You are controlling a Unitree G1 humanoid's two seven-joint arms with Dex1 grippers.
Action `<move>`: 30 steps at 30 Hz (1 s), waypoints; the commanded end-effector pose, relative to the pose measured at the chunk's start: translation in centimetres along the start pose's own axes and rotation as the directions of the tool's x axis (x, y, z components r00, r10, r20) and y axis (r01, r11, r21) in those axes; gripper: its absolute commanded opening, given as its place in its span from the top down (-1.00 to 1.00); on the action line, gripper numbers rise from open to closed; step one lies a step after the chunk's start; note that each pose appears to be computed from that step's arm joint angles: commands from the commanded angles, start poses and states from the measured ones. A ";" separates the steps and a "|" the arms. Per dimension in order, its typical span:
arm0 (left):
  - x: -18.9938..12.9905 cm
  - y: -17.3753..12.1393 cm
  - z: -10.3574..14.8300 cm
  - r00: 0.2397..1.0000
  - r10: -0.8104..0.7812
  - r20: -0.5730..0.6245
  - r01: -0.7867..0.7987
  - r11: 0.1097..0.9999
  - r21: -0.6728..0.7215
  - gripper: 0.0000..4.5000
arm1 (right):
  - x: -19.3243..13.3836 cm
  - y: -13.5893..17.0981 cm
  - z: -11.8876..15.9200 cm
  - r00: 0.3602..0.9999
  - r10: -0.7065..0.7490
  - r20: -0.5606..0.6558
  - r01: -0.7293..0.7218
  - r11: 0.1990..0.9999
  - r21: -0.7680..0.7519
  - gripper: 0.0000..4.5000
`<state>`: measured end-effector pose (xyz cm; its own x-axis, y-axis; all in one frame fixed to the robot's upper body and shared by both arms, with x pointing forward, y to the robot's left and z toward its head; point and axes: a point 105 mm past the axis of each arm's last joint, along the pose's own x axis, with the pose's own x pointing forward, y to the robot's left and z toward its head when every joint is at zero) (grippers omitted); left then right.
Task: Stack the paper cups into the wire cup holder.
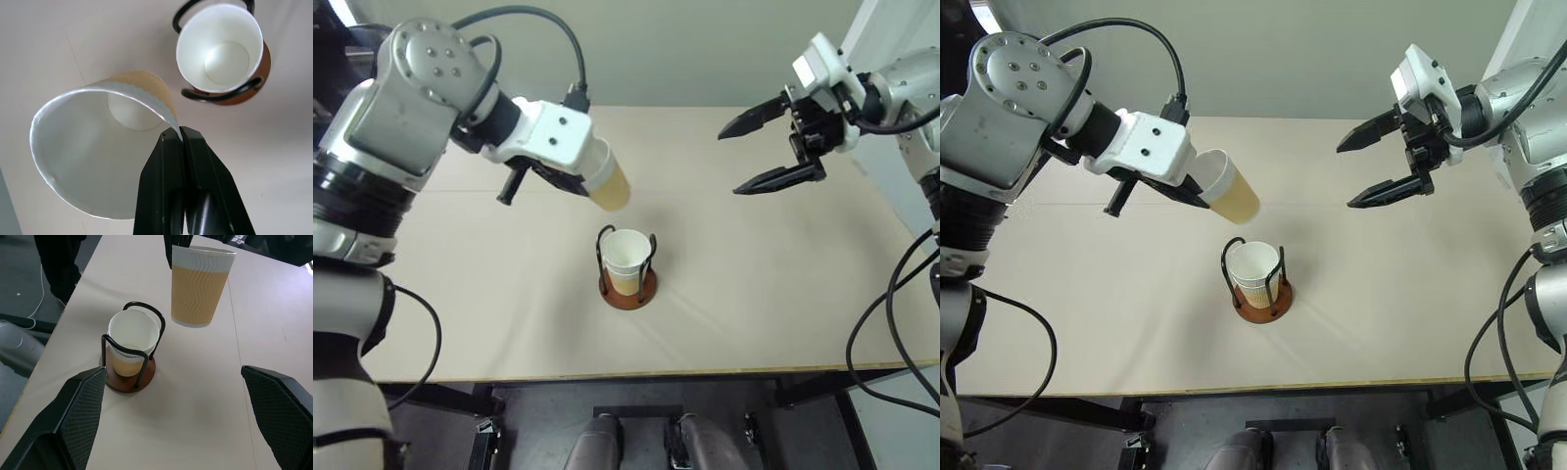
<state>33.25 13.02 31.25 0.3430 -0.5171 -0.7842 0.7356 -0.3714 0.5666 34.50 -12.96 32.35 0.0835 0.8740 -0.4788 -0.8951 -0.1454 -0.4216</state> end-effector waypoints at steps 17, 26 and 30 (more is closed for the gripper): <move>-1.0 0.2 4.9 0.988 -0.138 0.064 0.132 0.988 0.084 0.99 | -1.8 -0.3 1.9 0.999 -0.046 0.018 0.046 0.998 -0.048 -1.00; 0.0 -1.3 5.0 0.973 -0.220 0.076 0.214 0.974 0.075 0.99 | -1.6 -0.3 1.7 0.999 -0.043 0.014 0.043 0.998 -0.049 -1.00; 0.4 -1.8 4.7 0.969 -0.239 0.068 0.235 0.969 0.072 0.99 | -1.5 -0.3 1.7 0.999 -0.042 0.015 0.043 0.998 -0.048 -1.00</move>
<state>29.91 9.70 30.66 0.1273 -0.4691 -0.8739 0.7583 -0.5219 0.3906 34.49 -13.61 32.61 0.1054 0.8716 -0.4788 -0.8977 -0.1238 -0.4228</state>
